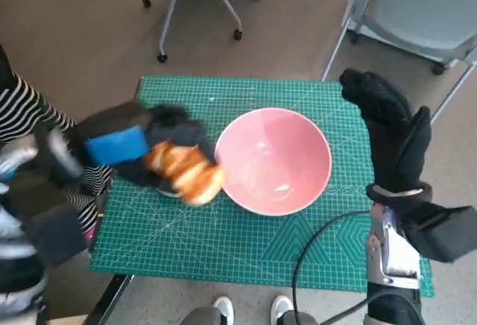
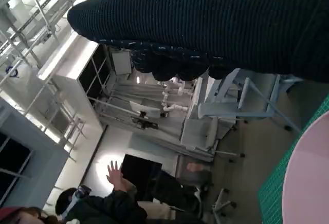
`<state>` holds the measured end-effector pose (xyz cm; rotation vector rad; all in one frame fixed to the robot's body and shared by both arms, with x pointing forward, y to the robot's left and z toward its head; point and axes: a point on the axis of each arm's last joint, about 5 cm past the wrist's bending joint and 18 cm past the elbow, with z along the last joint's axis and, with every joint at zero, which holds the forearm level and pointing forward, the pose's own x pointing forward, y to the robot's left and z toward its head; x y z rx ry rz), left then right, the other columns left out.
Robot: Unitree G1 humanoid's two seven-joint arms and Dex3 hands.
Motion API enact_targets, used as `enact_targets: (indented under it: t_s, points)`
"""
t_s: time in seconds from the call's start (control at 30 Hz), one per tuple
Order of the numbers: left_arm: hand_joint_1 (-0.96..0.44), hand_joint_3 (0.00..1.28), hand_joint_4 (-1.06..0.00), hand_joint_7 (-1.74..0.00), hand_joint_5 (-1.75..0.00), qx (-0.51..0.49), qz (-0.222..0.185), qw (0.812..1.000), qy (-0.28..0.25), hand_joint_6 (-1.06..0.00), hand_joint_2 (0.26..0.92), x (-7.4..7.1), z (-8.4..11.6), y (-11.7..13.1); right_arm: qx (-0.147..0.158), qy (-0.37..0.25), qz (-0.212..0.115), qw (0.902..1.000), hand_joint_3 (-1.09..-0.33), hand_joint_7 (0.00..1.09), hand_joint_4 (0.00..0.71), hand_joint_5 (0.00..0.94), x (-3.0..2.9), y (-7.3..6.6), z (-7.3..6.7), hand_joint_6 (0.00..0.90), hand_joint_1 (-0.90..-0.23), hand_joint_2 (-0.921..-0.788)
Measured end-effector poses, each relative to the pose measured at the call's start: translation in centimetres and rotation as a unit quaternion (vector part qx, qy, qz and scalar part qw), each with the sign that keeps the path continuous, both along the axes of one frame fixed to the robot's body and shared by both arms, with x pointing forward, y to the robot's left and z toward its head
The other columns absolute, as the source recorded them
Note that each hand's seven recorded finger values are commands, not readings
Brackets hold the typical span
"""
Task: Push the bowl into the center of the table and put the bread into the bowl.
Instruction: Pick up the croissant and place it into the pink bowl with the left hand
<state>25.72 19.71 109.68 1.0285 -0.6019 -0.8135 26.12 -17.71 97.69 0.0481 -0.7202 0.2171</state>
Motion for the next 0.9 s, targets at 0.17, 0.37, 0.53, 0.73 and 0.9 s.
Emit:
enact_targets:
  t_s: [0.17,0.37,0.53,0.73,0.9]
  points:
    - [0.00,0.05,-0.72,-1.18,-1.08,0.030,0.010,1.000,0.004,-0.66,0.915,0.9,0.8,-2.1,0.001,0.003,-0.003,1.0000,-0.671,0.54,0.214,0.001,-0.26,-0.1,-0.3,0.120,-0.686,-0.921]
    - [0.00,0.04,-0.73,-1.11,-1.14,0.044,-0.001,0.999,0.013,-0.67,0.915,2.7,1.1,-4.6,0.001,0.007,-0.007,0.9999,-0.669,0.53,0.210,0.000,-0.45,-0.3,-0.5,0.122,-0.687,-0.921]
    - [0.00,0.05,-0.73,-1.05,-1.19,0.060,-0.014,0.998,0.028,-0.68,0.911,4.7,0.4,-6.7,0.002,0.005,-0.008,1.0000,-0.667,0.53,0.210,0.000,-0.52,-0.4,-0.4,0.124,-0.688,-0.921]
    - [0.00,0.05,-0.73,-1.10,-1.17,0.076,-0.007,0.996,0.034,-0.65,0.915,6.8,-1.4,-8.6,0.004,0.005,-0.013,0.9999,-0.667,0.53,0.209,0.000,-0.70,-0.5,-0.3,0.125,-0.687,-0.921]
    - [0.00,0.05,-0.73,-1.16,-1.12,0.078,0.005,0.996,0.041,-0.63,0.919,7.9,-2.8,-9.8,0.007,0.010,-0.018,0.9998,-0.662,0.53,0.208,0.000,-0.92,-0.5,-0.4,0.126,-0.686,-0.921]
